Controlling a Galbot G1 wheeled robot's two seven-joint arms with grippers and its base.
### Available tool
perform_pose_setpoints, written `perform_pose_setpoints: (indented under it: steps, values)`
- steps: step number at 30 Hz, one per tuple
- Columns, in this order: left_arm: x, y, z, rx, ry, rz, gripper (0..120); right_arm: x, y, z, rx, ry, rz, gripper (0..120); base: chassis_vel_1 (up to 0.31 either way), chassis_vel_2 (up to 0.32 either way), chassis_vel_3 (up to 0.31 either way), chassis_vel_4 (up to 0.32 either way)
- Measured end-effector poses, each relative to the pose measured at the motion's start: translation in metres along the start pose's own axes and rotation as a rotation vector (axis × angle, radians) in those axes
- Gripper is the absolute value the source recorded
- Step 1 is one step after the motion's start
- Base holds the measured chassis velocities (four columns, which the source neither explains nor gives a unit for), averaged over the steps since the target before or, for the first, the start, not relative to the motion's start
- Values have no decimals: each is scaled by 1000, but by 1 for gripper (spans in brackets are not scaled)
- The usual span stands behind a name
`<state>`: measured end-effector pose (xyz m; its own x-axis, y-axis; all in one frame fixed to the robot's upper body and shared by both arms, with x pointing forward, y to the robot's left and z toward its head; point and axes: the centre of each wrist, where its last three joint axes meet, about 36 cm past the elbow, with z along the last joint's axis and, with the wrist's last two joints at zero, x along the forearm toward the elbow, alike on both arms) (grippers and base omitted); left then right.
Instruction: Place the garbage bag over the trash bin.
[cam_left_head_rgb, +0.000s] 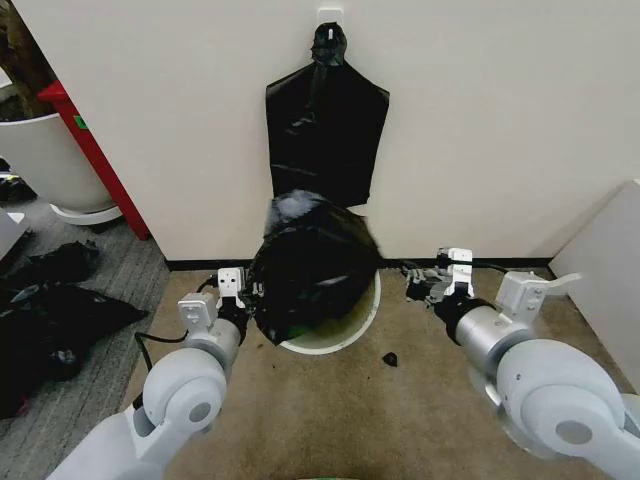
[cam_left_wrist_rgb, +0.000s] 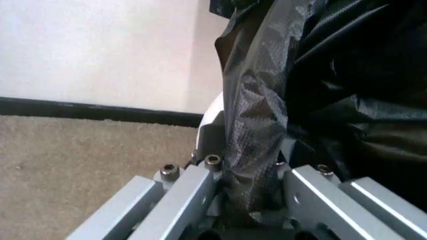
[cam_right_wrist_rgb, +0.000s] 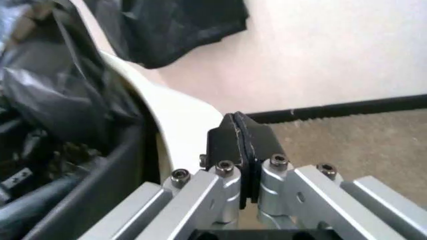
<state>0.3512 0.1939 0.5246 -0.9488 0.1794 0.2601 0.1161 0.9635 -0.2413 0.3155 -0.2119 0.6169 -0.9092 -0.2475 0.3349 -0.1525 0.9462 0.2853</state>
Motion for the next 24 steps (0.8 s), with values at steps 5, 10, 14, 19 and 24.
perform_pose_setpoints:
  steps: [5, 10, 14, 19, 24]
  values:
    - [-1, -1, 2, 7, -9, 3, 0, 2, -5, -16, 14, -27, 18, 0, 0, 0, 0, 0]
    - [-3, -2, 10, -26, -28, 19, 0, 4, -6, -28, 16, -72, -38, 10, 0, 0, 0, 0]
    - [-2, -5, 15, -51, -28, 42, 0, 3, -4, -26, 86, -118, -130, 23, 0, 0, 0, 0]
    - [-4, -4, 14, -99, -47, 55, 0, 1, 2, -23, 150, -126, -247, 41, 0, 0, 0, 0]
    - [-6, -2, 9, -135, -82, 55, 0, -1, 4, -13, 187, -82, -247, 60, 0, 0, 0, 0]
